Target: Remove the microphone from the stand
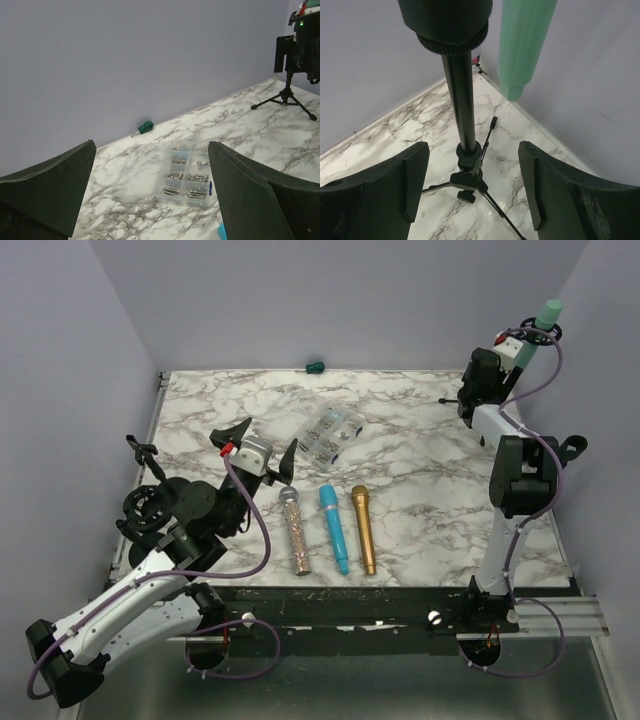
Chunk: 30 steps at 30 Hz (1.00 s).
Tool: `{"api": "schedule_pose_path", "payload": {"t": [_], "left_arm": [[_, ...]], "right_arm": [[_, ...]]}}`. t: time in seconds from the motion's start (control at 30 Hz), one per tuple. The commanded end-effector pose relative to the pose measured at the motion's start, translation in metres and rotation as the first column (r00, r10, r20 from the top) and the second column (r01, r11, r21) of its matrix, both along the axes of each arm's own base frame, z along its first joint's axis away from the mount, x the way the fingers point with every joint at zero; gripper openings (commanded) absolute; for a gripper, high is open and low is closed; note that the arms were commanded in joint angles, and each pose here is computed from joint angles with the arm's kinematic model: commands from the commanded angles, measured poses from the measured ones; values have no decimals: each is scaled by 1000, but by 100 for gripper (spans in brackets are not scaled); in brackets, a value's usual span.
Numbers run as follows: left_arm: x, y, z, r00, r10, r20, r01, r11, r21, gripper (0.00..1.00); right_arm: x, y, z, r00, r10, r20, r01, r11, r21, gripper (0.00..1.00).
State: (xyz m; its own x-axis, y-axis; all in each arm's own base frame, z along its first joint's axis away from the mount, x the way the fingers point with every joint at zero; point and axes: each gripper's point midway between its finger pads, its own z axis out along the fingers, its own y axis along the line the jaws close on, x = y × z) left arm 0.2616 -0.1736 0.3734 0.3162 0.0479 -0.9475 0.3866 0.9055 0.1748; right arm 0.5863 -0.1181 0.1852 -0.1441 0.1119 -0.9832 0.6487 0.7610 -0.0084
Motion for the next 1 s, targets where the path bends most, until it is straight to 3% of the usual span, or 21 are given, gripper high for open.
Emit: {"api": "schedule_pose_path", "payload": {"t": [0.0,0.23,0.77,0.97], "left_arm": [[-2,-4,7,1000,-21,21,21,1000,-12,99],[0,-6,6,1000,-24,15,24,1000,-9,98],[1,-11,3,999,-36,4,36,999,-5,98],[0,-10,4,999,-35,7,35,999,-8,99]], "right_arm": [[11,-11,24,997,-47,68,52,996,-78,78],[26,-14,22,998,-28,48,35,988,-148,70],[31,4,9,999,42,26,-38,990,-132,29],[24,41,12,994,101,33,-94,982,-166,26]]}}
